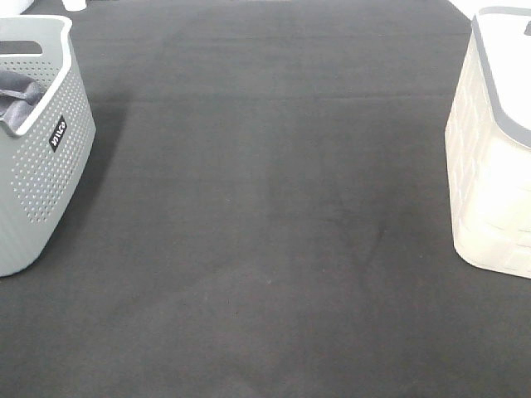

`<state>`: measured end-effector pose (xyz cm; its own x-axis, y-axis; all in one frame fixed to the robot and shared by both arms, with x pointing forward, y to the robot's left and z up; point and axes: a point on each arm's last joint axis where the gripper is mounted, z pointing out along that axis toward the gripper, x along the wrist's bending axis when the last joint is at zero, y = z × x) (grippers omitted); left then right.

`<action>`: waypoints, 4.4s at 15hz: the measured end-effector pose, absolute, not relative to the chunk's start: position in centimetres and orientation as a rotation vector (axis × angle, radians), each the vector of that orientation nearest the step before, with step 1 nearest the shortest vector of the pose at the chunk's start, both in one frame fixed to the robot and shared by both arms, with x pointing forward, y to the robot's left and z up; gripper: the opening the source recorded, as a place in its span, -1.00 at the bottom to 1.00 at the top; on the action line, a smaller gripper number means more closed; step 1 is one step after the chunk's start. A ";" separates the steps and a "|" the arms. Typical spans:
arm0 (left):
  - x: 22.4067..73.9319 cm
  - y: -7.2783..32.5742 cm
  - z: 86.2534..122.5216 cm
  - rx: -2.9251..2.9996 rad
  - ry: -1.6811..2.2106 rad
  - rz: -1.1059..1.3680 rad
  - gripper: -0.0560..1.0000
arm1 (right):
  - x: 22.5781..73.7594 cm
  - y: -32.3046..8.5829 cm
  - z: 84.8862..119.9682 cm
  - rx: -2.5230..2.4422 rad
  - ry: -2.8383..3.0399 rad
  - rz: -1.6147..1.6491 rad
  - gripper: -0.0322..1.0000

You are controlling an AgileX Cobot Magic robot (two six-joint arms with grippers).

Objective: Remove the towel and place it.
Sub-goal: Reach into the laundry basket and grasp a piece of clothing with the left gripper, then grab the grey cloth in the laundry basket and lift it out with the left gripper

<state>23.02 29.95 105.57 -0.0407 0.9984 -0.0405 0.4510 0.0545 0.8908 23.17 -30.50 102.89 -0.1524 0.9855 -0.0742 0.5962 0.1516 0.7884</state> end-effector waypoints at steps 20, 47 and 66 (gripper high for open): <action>23.0 29.9 105.6 1.492 1.592 0.936 0.93 | 23.2 -30.5 102.9 1.508 1.826 0.824 0.20; 59.6 33.5 113.7 2.898 1.046 1.015 0.91 | 23.2 -30.5 102.9 1.508 1.826 0.824 0.20; 68.6 36.4 95.3 3.207 0.458 0.652 -0.09 | 23.2 -30.5 102.9 1.508 1.826 0.824 0.20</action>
